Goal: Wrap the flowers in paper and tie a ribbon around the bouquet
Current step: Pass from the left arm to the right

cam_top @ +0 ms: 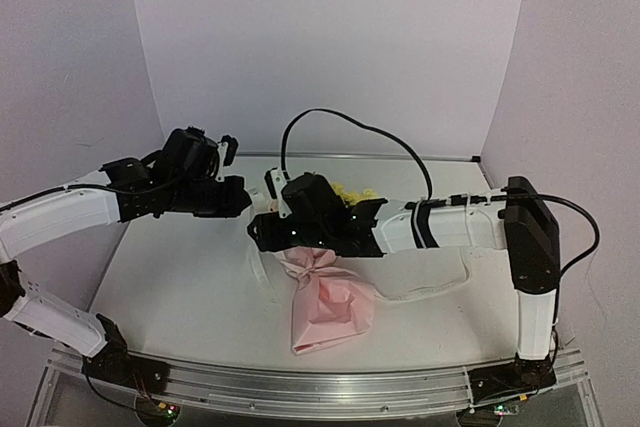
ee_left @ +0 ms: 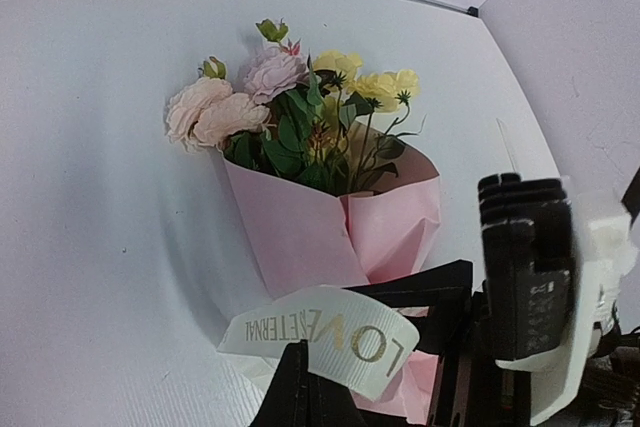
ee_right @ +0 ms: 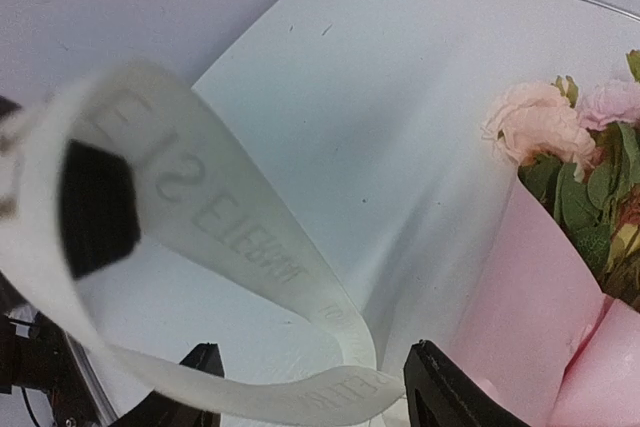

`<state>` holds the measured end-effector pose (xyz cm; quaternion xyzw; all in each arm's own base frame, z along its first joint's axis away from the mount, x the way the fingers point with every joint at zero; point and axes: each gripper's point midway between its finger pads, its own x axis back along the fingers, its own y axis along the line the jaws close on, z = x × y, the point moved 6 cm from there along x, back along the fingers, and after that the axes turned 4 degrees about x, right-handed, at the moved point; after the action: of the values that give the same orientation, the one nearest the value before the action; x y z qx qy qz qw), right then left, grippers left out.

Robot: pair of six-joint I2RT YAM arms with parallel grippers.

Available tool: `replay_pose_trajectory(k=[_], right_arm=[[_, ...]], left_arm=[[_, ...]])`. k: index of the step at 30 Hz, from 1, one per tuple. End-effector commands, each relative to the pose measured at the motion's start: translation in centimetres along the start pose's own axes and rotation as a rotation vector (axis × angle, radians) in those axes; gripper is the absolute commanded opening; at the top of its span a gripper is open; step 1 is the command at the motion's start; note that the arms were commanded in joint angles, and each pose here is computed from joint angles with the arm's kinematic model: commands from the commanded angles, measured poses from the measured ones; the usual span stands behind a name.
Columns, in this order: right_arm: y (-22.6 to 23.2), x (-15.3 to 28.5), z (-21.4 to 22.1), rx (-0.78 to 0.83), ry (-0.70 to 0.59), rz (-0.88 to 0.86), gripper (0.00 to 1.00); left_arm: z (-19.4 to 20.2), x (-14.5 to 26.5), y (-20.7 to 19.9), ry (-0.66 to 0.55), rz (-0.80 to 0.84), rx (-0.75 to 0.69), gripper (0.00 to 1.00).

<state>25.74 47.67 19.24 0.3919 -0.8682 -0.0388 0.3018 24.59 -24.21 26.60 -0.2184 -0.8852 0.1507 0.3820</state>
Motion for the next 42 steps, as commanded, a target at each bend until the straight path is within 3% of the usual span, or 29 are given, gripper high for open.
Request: replay_pose_trajectory(k=[1, 6, 15, 22, 27, 32, 35, 42], right_arm=[[0.7, -0.6, -1.9, 0.001, -0.058, -0.013, 0.61], [0.8, -0.5, -2.1, -0.001, -0.057, -0.024, 0.47], [0.9, 1.5, -2.3, -0.006, -0.051, -0.034, 0.01], [2.4, 3.4, -2.4, 0.013, 0.007, -0.091, 0.0], [4.0, 4.9, -0.6, 0.011, 0.084, -0.189, 0.0], [1.9, 5.5, 1.4, 0.039, 0.194, -0.039, 0.0], [0.1, 6.5, 1.9, 0.055, 0.222, 0.048, 0.0], [-2.4, 7.4, 1.5, 0.038, 0.235, 0.121, 0.0]], left_arm=[[0.0, 1.2, -0.1, 0.002, 0.019, 0.013, 0.0], [0.2, 1.5, 0.1, 0.003, 0.014, 0.018, 0.0], [0.6, 1.7, 0.4, 0.026, -0.006, 0.016, 0.0], [0.9, 3.9, 0.2, 0.078, 0.022, -0.031, 0.0], [2.4, 6.7, -0.5, 0.191, 0.131, -0.093, 0.06], [3.2, 7.1, -1.3, 0.235, 0.234, -0.124, 0.17], [2.5, 6.9, -1.8, 0.171, 0.263, -0.119, 0.3], [1.7, 2.2, -1.2, -0.058, 0.276, -0.098, 0.43]])
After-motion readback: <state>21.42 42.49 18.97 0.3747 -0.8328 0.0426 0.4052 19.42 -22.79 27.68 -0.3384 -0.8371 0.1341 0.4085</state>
